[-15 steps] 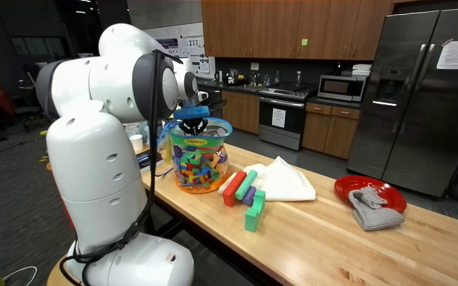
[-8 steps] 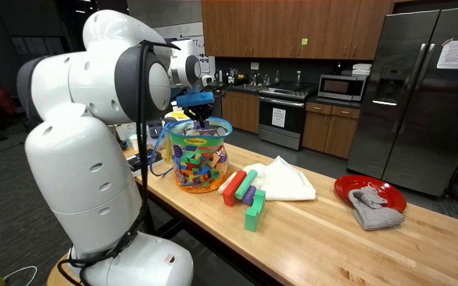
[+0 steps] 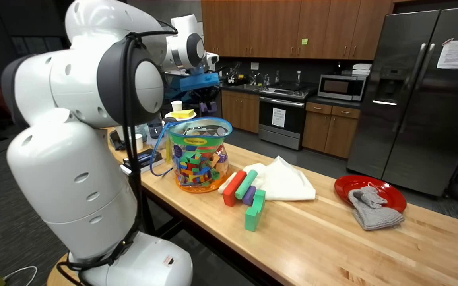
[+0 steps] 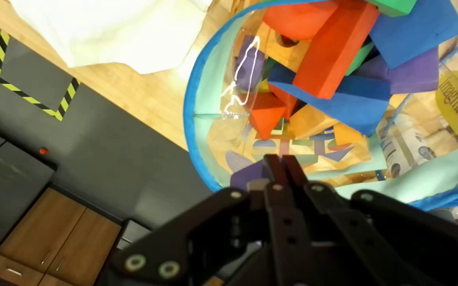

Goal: Remove one purple block from the clear bag and put it on the counter.

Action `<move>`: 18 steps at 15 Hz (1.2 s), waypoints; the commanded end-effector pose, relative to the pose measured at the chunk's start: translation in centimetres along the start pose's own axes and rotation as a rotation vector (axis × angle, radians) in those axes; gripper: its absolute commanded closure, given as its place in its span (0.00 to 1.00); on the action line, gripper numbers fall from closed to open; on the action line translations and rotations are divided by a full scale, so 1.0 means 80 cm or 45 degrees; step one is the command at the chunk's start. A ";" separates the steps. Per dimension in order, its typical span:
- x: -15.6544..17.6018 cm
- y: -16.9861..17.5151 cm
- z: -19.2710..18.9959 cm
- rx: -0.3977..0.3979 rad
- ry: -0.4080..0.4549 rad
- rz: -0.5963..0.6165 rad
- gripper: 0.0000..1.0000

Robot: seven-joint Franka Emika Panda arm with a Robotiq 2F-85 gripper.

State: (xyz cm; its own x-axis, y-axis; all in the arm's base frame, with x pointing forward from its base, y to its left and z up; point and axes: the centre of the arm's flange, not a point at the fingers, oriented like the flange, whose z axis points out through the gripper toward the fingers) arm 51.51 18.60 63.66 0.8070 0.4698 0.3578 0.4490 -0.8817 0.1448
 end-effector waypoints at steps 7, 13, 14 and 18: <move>-0.054 0.078 -0.069 -0.117 0.054 0.166 0.99; -0.118 0.117 -0.091 -0.165 0.066 0.292 0.99; -0.131 0.122 -0.093 -0.172 0.063 0.313 0.99; -0.179 0.136 -0.096 -0.189 0.048 0.387 0.99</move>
State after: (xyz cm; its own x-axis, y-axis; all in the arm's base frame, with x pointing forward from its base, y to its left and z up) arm 45.12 3.94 68.07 0.8738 0.2266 0.4303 0.1773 -0.9723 0.1520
